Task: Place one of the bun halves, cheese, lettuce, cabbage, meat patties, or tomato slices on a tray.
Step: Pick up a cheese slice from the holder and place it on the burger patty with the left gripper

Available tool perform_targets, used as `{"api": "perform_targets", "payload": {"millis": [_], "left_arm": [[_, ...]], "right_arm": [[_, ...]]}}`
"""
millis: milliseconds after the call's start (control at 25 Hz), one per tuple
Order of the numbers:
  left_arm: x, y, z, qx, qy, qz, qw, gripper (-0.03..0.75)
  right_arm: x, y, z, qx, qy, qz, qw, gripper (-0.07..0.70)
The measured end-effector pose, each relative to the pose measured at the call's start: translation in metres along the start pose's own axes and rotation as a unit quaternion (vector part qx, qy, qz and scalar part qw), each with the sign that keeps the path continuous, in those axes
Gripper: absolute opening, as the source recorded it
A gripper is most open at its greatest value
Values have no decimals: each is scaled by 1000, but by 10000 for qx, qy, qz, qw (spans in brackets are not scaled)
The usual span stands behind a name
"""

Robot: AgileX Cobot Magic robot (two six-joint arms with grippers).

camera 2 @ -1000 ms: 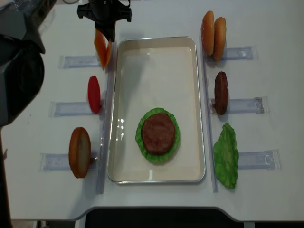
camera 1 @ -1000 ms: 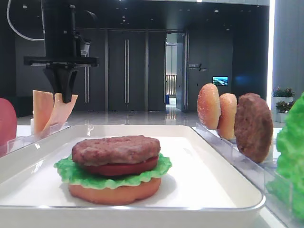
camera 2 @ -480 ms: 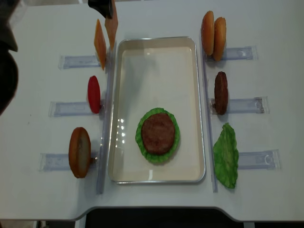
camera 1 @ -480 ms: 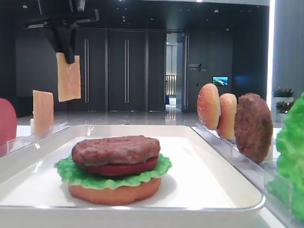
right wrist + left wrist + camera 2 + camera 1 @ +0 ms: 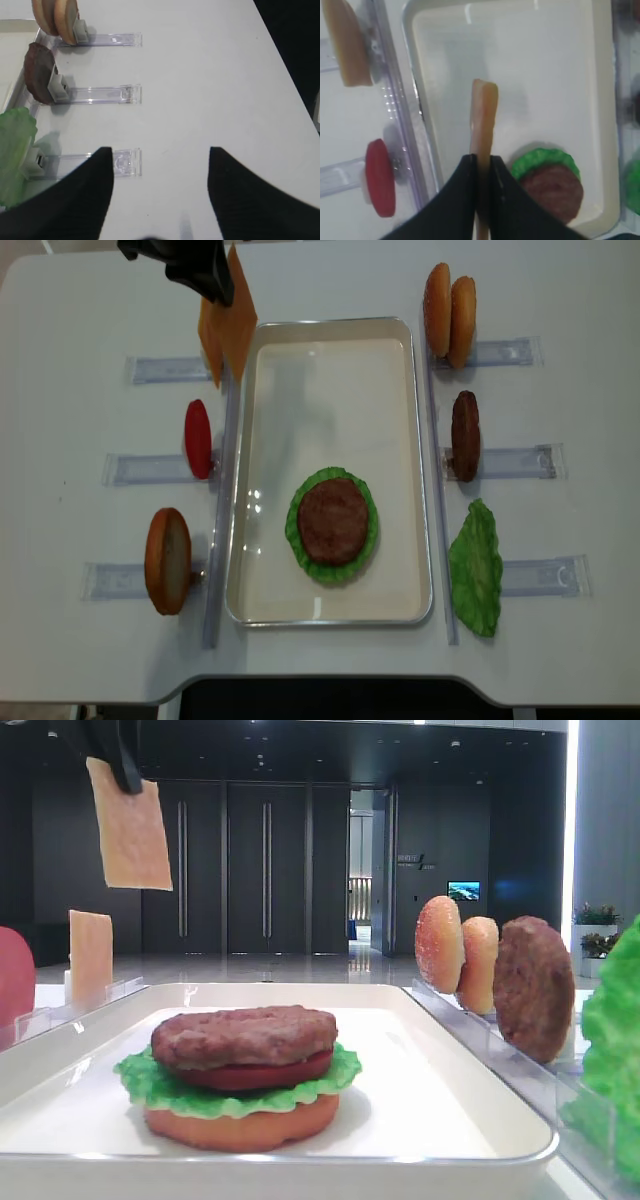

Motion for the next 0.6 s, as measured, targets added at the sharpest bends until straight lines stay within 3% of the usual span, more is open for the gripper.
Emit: {"api": "perform_targets", "payload": {"millis": [400,600], "left_arm": [[-33,-31,-30,-1125,348,-174,9929,33],[-52,-22,-41,-1753,528,-9,9831,33]], "right_arm": [[0,0,0,0,0,0,10000,400],[0,0,0,0,0,0,10000,400]]}}
Point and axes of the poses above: a point on each arm's last joint axis where the gripper is mounted, y pointing out along that axis toward the gripper, z along the wrist's bending axis when the last joint is at zero, x = y × z, the point moved 2 cm from there along y, pointing out along that axis toward the gripper, and after that the axes turned 12 degrees about y, right-handed, at the moved point
